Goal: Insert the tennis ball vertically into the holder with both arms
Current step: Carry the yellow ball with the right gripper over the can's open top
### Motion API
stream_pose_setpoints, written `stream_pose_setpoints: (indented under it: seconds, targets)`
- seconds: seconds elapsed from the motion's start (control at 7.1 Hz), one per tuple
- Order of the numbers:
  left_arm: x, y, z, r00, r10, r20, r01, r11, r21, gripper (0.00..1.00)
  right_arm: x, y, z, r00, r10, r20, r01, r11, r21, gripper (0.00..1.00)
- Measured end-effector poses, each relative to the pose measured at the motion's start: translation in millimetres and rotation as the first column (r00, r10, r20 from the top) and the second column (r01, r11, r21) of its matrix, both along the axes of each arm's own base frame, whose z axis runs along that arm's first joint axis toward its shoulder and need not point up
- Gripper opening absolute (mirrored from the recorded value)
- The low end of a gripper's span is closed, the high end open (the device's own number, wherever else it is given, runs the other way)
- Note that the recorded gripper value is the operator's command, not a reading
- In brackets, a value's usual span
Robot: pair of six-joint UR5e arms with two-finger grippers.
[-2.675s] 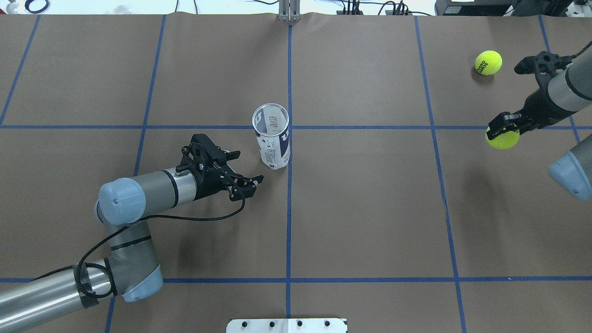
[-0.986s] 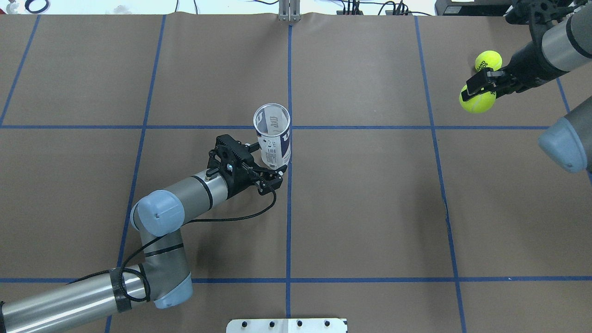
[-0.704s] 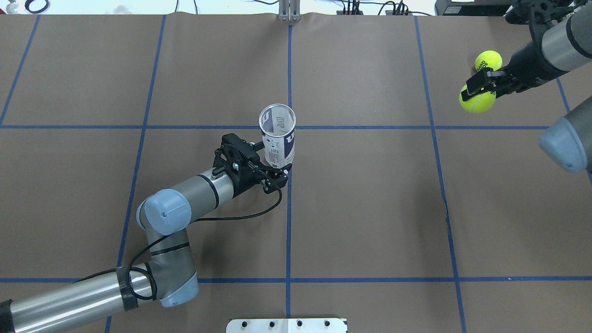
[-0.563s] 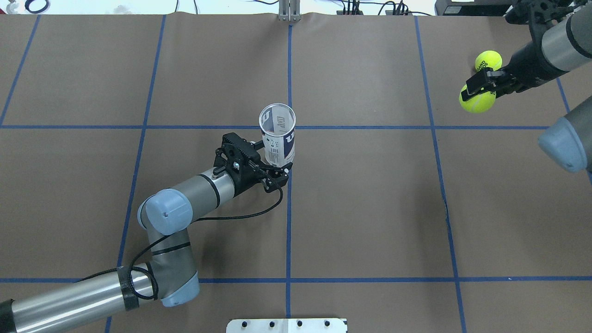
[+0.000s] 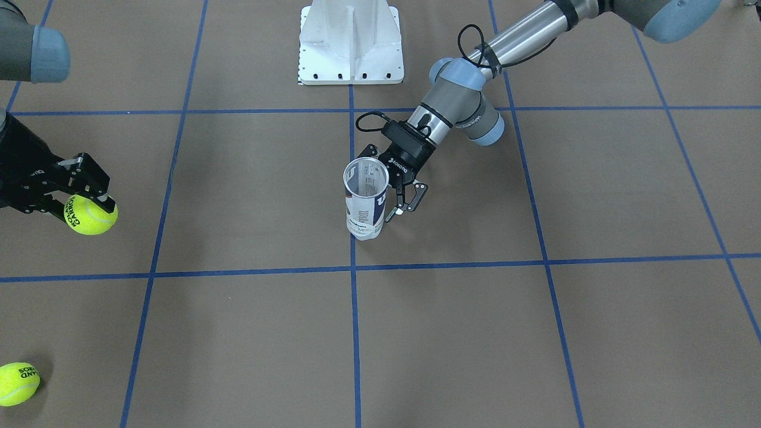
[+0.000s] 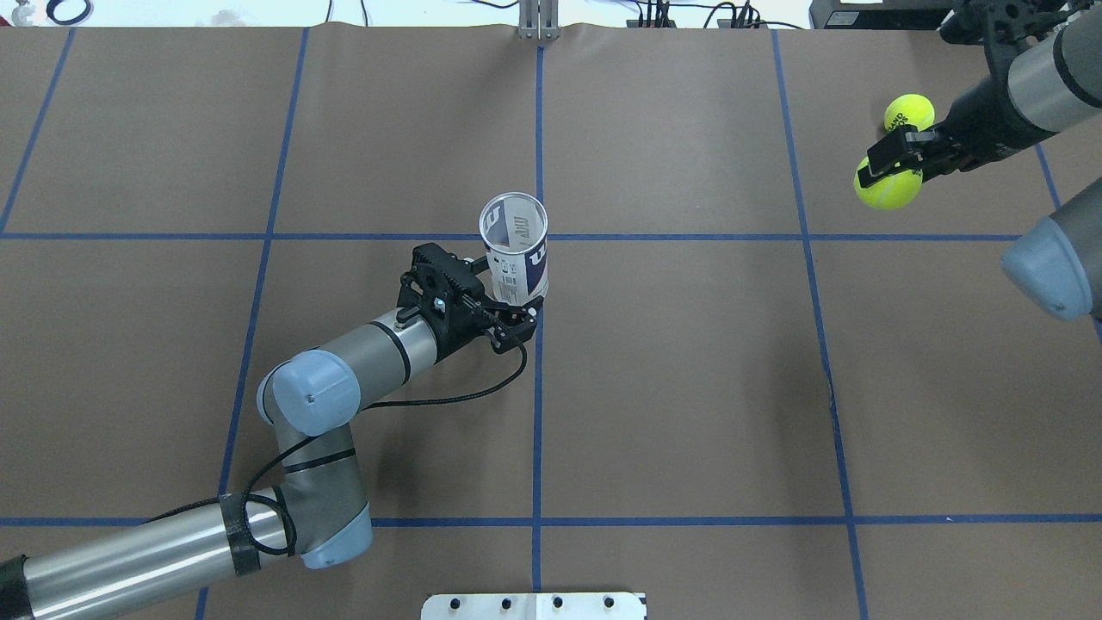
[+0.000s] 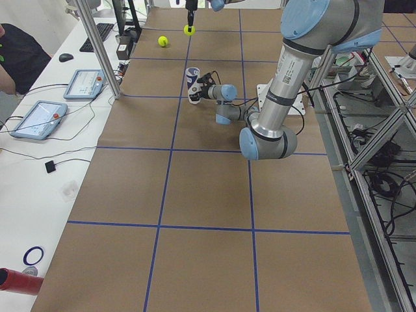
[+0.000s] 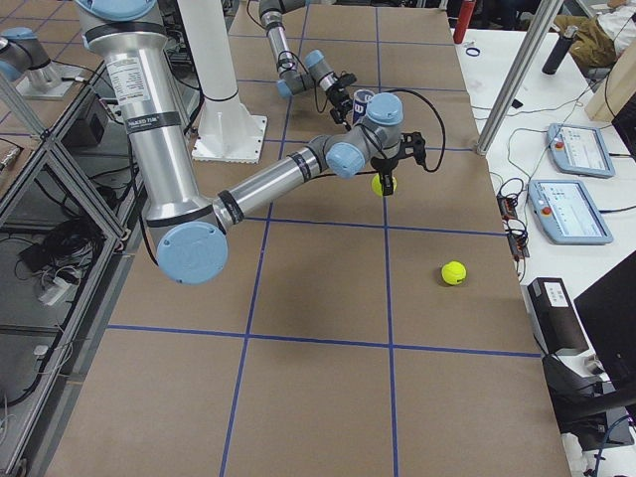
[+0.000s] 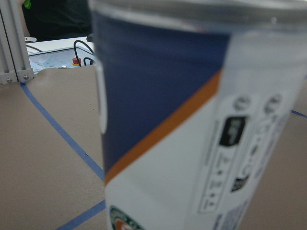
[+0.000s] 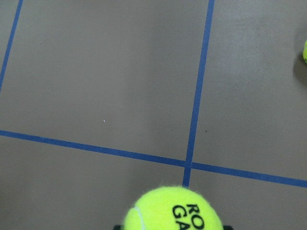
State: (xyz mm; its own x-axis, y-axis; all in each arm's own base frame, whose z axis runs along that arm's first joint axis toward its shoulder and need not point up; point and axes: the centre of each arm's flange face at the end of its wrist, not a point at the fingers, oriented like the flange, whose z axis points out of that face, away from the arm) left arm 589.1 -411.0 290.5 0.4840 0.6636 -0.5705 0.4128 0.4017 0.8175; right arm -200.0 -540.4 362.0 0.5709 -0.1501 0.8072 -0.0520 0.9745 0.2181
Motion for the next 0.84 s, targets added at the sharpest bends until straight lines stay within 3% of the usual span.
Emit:
stream_pose_setpoints:
  seconds: [0.84]
  targets:
    - [18, -10, -13, 0.999, -0.036, 0.004, 0.036, 0.999, -0.005, 0.99, -2, 4, -24, 0.999, -0.011, 0.035, 0.011, 1.0, 0.022, 0.0]
